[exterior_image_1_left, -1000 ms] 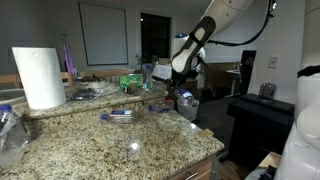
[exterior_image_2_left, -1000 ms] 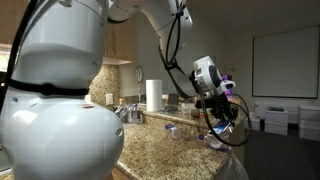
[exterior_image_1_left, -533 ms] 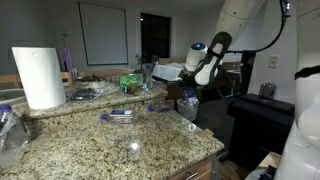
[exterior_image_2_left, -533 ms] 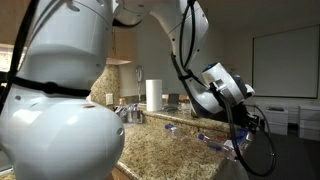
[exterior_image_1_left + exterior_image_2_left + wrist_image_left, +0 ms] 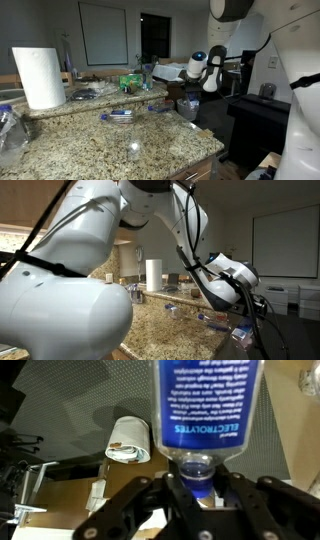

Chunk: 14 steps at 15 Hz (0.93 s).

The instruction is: Put three bottles inside the bin on the floor

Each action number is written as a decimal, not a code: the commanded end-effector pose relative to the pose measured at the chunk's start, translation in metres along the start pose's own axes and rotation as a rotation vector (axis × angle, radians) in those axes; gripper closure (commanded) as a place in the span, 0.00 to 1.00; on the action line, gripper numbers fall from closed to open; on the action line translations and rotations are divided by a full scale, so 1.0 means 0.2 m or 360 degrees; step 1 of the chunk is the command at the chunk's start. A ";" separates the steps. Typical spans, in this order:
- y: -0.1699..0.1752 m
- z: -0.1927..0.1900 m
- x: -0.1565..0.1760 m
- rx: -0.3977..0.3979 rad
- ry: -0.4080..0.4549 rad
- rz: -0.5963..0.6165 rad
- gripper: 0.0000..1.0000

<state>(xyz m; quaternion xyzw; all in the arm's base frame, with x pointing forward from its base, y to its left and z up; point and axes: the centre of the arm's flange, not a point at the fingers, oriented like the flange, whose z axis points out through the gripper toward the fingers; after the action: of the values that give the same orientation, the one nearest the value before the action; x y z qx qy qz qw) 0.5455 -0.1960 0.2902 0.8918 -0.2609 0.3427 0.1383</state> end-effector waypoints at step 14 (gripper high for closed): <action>0.11 0.20 -0.51 -0.0270 -0.0049 0.0245 0.90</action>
<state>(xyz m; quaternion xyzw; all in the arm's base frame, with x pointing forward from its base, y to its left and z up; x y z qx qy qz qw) 0.5065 -0.1967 0.2004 0.8708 -0.3300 0.3098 0.1919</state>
